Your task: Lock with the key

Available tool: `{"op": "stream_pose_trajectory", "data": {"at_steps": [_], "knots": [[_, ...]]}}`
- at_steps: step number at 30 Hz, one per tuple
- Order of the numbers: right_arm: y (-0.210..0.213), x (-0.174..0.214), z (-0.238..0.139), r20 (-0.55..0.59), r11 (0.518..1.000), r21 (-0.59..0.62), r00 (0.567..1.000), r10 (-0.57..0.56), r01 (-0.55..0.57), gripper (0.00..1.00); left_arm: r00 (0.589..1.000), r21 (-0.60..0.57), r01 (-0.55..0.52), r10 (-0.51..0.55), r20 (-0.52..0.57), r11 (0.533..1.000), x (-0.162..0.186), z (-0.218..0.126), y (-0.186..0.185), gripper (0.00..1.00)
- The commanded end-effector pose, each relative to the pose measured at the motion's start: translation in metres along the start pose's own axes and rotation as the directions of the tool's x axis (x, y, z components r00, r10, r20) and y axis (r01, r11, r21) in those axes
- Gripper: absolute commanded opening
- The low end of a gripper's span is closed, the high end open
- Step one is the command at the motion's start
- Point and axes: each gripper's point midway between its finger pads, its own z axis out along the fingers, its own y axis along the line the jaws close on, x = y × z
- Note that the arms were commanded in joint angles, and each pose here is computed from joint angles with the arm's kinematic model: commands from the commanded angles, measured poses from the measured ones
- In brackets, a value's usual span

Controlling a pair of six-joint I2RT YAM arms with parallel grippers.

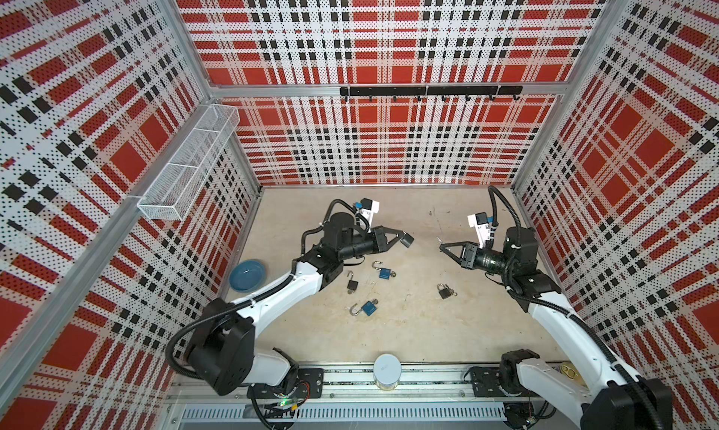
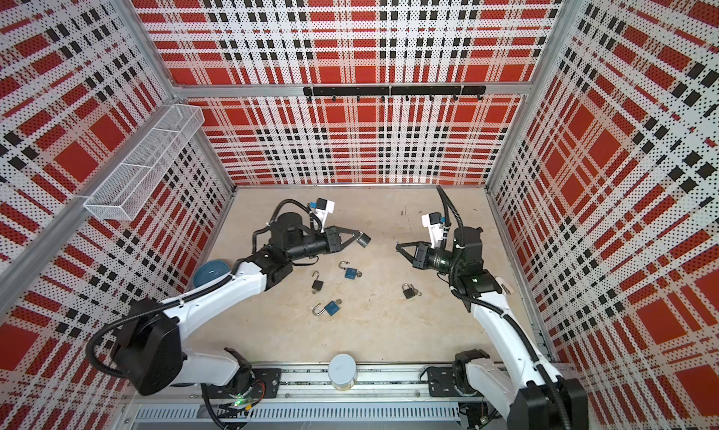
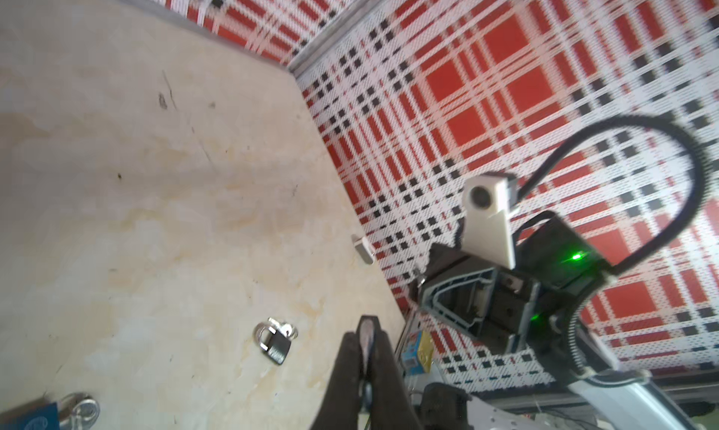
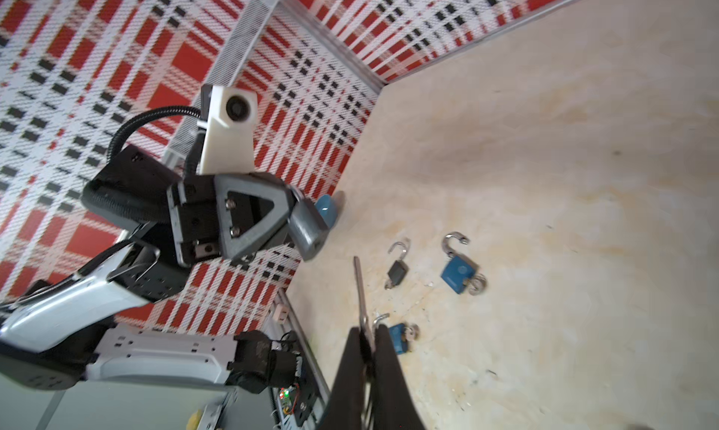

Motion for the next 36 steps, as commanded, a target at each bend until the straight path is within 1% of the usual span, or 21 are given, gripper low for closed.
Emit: {"op": "stream_pose_trajectory", "data": {"at_steps": [1,5,9,17,22,27,36], "knots": [[-0.027,0.007,-0.013,0.005,0.990,0.141,1.000,0.014,-0.015,0.00,0.998,-0.058,-0.019,0.015,-0.063,0.998,0.021,0.028,0.020,0.00],[-0.033,0.014,-0.020,-0.001,0.985,0.174,1.000,0.011,-0.011,0.00,0.988,-0.090,0.000,-0.014,-0.153,0.996,0.047,0.064,0.042,0.00],[-0.037,0.017,-0.025,0.000,0.977,0.212,1.000,0.007,-0.007,0.00,0.975,-0.114,0.014,-0.039,-0.219,0.993,0.066,0.094,0.061,0.00],[-0.039,0.019,-0.026,-0.007,0.975,0.222,1.000,0.016,-0.014,0.00,0.961,-0.175,0.048,-0.093,-0.260,0.983,0.080,0.133,0.097,0.00],[-0.041,0.020,-0.024,0.002,0.977,0.211,1.000,0.020,-0.020,0.00,0.956,-0.215,0.054,-0.112,-0.271,0.975,0.089,0.147,0.114,0.00],[-0.048,0.024,-0.023,-0.002,0.973,0.229,0.999,0.033,-0.032,0.00,0.951,-0.239,0.069,-0.136,-0.276,0.968,0.093,0.160,0.124,0.00],[-0.051,0.026,-0.021,-0.001,0.973,0.228,0.999,0.047,-0.045,0.00,0.943,-0.295,0.061,-0.152,-0.297,0.953,0.102,0.168,0.140,0.00]]}}
